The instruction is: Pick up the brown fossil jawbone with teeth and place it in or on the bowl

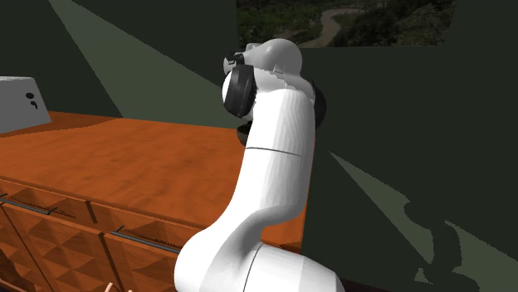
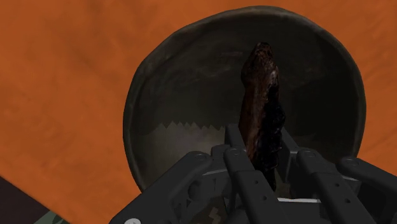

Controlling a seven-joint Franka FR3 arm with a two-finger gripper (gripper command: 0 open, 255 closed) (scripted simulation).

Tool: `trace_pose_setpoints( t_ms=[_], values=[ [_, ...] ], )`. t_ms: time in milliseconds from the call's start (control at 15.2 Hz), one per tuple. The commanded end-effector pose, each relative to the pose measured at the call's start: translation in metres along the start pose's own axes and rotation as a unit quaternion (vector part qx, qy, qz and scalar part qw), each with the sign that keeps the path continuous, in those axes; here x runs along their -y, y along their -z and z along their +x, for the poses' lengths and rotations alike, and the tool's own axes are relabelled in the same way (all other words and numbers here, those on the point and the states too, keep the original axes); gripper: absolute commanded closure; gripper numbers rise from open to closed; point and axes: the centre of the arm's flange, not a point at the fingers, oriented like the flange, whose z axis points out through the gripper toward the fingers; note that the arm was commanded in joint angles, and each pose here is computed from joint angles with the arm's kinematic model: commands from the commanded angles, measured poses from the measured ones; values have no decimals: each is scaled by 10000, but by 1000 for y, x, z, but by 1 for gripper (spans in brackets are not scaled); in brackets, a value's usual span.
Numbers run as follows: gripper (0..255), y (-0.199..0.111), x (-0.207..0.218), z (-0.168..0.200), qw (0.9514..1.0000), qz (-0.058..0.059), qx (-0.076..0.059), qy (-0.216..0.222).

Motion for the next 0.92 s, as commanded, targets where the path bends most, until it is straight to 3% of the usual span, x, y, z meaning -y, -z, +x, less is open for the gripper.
trace_pose_setpoints(
  t_ms=[0,264,330,660,858],
  values=[
    [255,-1,0,0,10000,2,-1,0],
    [255,-1,0,0,10000,2,-1,0],
    [0,-1,0,0,10000,2,-1,0],
    [0,-1,0,0,10000,2,-1,0],
    [0,39,0,0,10000,2,-1,0]
  ],
)
